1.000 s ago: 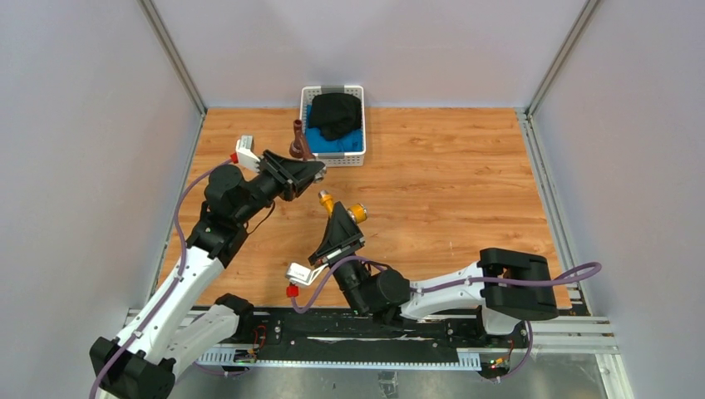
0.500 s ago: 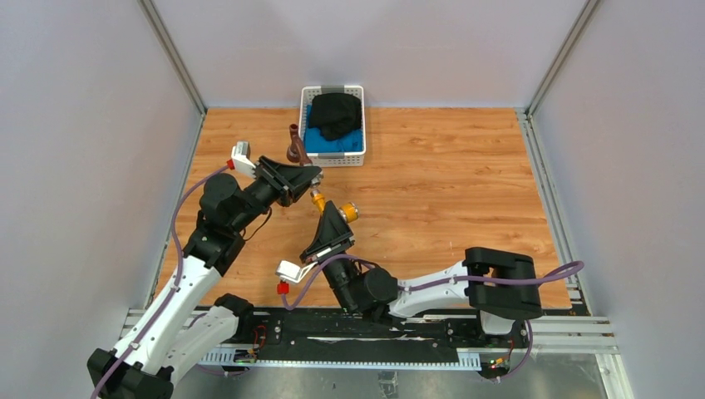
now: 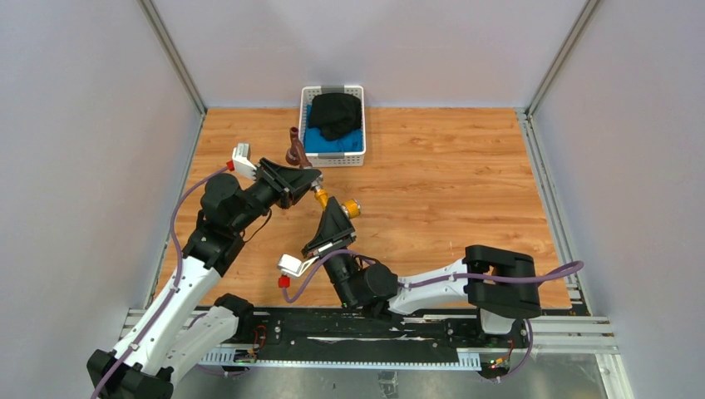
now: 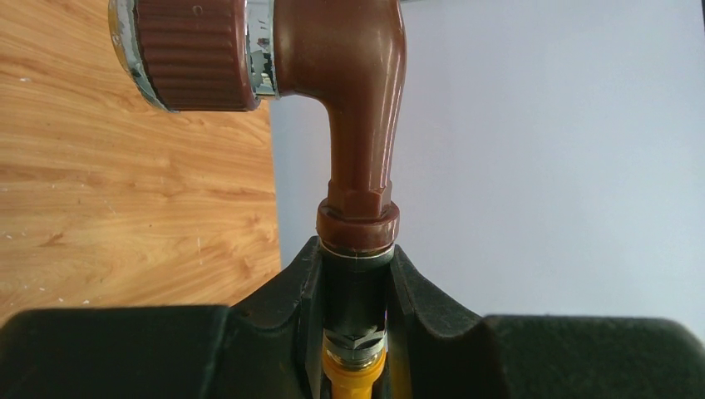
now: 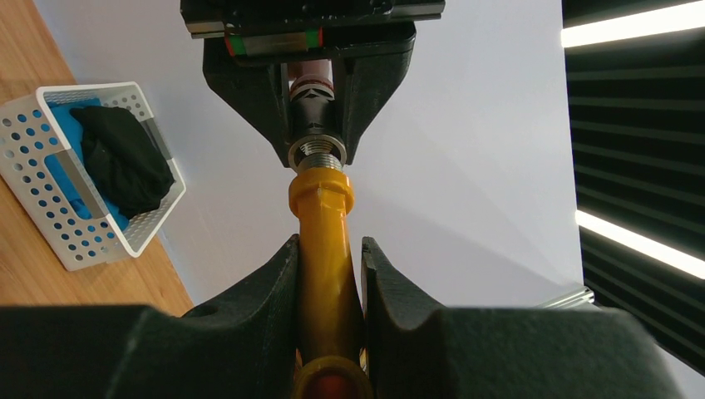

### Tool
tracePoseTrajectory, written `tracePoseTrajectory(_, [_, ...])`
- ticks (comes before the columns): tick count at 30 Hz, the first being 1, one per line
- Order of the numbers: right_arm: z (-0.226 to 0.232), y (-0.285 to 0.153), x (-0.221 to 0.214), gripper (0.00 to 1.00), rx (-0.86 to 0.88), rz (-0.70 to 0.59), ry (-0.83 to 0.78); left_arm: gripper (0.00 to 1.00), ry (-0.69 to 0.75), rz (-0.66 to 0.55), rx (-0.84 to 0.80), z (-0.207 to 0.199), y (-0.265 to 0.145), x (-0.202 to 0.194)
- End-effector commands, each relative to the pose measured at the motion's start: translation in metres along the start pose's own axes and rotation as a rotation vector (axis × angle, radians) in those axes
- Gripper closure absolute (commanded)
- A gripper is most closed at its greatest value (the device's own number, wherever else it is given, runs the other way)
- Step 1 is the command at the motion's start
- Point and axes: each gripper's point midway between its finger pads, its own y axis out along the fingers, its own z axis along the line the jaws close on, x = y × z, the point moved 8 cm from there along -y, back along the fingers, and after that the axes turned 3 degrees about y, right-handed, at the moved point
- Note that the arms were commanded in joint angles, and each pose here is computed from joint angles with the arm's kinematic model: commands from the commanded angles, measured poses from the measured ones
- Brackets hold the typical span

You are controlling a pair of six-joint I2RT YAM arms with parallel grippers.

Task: Install the water faucets
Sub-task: Install the water faucet onto the adaptor.

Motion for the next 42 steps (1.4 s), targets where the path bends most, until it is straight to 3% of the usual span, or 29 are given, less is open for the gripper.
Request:
tracePoseTrajectory(1, [-0.018,0.007,-0.002,1.00,-0.095,0.015,0.114,1.00,0.040,-0.009,-0.048,-0.015,-0.006,0.003])
tracePoseTrajectory(20, [0.004,0.015,0.002,1.00,-0.064,0.067,0.090,1.00,0.009,0.024,-0.091,-0.015,-0.008,-0.002])
tracePoseTrajectory(42, [-0.017,0.018,-0.001,1.00,-0.101,0.082,0.135,1.00,0.067,0.013,-0.018,-0.007,-0.012,-0.002])
